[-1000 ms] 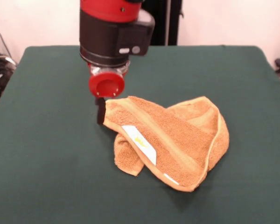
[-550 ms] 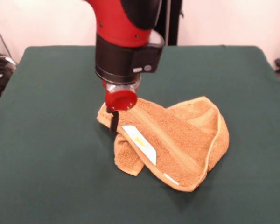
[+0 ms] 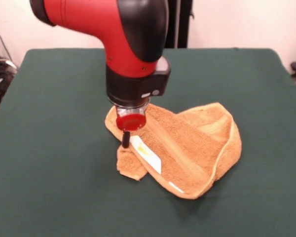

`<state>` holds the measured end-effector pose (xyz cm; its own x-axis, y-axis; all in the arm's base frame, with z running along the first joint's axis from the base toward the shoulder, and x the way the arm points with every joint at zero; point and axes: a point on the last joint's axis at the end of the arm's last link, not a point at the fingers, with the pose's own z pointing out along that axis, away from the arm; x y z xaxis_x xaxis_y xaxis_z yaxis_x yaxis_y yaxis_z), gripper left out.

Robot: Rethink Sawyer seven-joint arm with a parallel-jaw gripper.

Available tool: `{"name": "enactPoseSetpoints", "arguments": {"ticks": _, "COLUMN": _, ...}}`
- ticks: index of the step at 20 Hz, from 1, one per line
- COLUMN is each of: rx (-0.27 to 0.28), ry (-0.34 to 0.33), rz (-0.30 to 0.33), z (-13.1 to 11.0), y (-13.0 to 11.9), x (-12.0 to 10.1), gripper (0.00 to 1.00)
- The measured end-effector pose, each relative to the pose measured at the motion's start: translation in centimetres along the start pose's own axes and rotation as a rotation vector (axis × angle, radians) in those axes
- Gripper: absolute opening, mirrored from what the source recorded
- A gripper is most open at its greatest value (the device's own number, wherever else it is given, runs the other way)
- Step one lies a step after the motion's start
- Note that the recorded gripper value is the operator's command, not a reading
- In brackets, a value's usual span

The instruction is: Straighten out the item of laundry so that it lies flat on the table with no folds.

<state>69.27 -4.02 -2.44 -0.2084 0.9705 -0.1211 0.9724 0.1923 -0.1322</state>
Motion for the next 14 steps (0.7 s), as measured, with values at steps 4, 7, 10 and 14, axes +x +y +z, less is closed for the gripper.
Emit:
{"name": "enactPoseSetpoints", "arguments": {"ticks": 4, "rx": 0.017, "ry": 0.015, "rz": 0.019, "z": 1.4, "y": -0.7, "x": -0.9, "gripper": 1.00}}
{"name": "enactPoseSetpoints", "arguments": {"ticks": 7, "rx": 0.017, "ry": 0.018, "rz": 0.025, "z": 1.5, "y": -0.8, "x": -1.3, "gripper": 1.00}}
{"name": "enactPoseSetpoints", "arguments": {"ticks": 10, "rx": 0.019, "ry": 0.020, "rz": 0.030, "z": 1.6, "y": -0.9, "x": -1.6, "gripper": 1.00}}
{"name": "enactPoseSetpoints", "arguments": {"ticks": 14, "rx": 0.023, "ry": 0.023, "rz": 0.037, "z": 1.8, "y": -1.2, "x": -2.0, "gripper": 1.00}}
